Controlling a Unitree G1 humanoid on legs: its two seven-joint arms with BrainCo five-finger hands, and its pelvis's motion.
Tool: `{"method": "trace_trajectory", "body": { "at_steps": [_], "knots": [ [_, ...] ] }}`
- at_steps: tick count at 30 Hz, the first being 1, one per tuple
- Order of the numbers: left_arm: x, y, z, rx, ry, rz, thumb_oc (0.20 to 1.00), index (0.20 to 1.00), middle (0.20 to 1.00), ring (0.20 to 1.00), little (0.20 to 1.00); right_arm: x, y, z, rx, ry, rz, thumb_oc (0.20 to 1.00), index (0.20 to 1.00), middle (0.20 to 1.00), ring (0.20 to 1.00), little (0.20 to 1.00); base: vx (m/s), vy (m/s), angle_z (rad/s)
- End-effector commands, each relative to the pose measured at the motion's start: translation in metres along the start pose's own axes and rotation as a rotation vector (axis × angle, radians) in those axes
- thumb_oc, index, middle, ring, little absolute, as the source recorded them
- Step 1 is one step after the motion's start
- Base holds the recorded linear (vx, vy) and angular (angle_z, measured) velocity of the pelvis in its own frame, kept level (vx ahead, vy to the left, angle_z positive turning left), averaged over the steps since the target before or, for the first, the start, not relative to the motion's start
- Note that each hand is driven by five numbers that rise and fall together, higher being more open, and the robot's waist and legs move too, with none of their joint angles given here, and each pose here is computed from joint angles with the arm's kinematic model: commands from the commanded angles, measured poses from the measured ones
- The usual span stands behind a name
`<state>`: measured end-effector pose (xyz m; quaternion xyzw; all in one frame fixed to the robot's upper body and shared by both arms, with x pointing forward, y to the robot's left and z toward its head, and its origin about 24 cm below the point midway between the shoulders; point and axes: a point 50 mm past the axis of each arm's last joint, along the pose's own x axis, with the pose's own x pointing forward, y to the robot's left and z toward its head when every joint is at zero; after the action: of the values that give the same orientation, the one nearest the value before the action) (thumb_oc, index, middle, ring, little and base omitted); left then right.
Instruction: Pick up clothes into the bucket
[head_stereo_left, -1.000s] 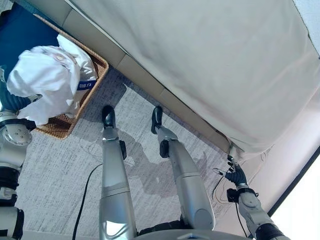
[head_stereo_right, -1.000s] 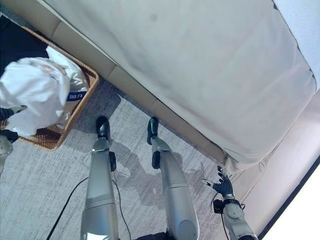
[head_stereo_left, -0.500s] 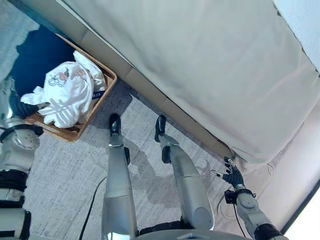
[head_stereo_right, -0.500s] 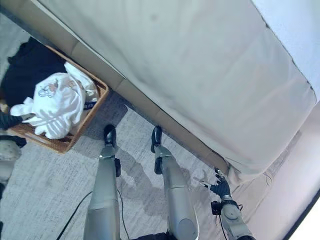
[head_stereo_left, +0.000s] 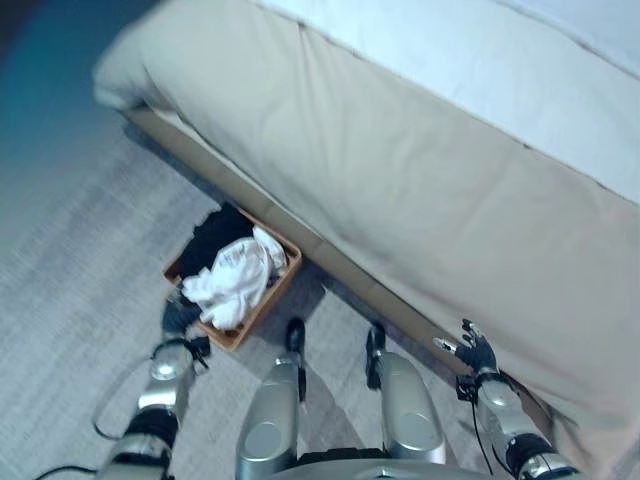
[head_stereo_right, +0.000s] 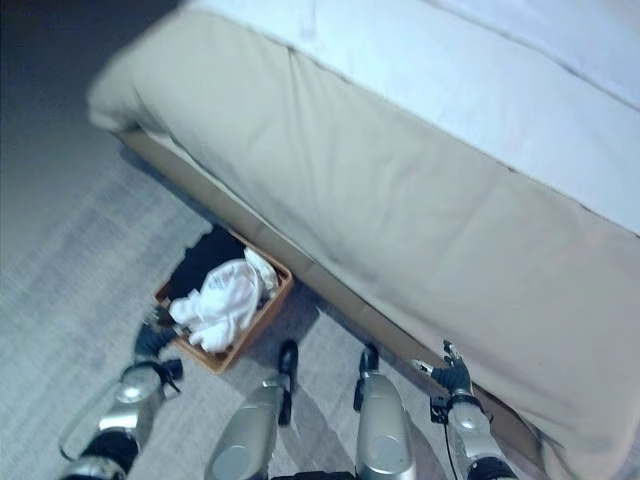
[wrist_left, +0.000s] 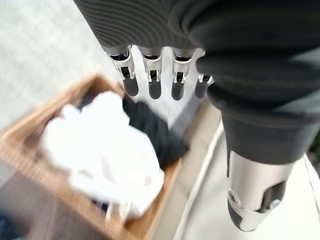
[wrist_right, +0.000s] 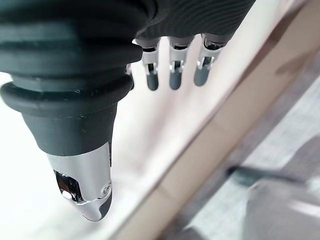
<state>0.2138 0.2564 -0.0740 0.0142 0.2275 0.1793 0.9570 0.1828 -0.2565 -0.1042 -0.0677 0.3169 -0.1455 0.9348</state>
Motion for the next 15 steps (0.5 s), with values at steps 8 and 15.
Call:
{"method": "trace_trajectory", "body": {
  "at_steps": [8,15],
  "knots": [
    [-0.029,-0.024,-0.056,0.006,0.158,-0.149,1.000,1.000,1.000,1.000,1.000,-0.020,-0.001,-0.044,0.108,0.148,0.031,1.000,1.000,1.000,1.000,1.000,0.12,-0.076,0.05],
    [-0.063,-0.027,-0.111,0.157,0.408,-0.183,1.000,1.000,1.000,1.000,1.000,-0.029,0.006,-0.062,0.077,0.213,0.025,1.000,1.000,1.000,1.000,1.000,0.06,-0.008,0.02]
  ]
}}
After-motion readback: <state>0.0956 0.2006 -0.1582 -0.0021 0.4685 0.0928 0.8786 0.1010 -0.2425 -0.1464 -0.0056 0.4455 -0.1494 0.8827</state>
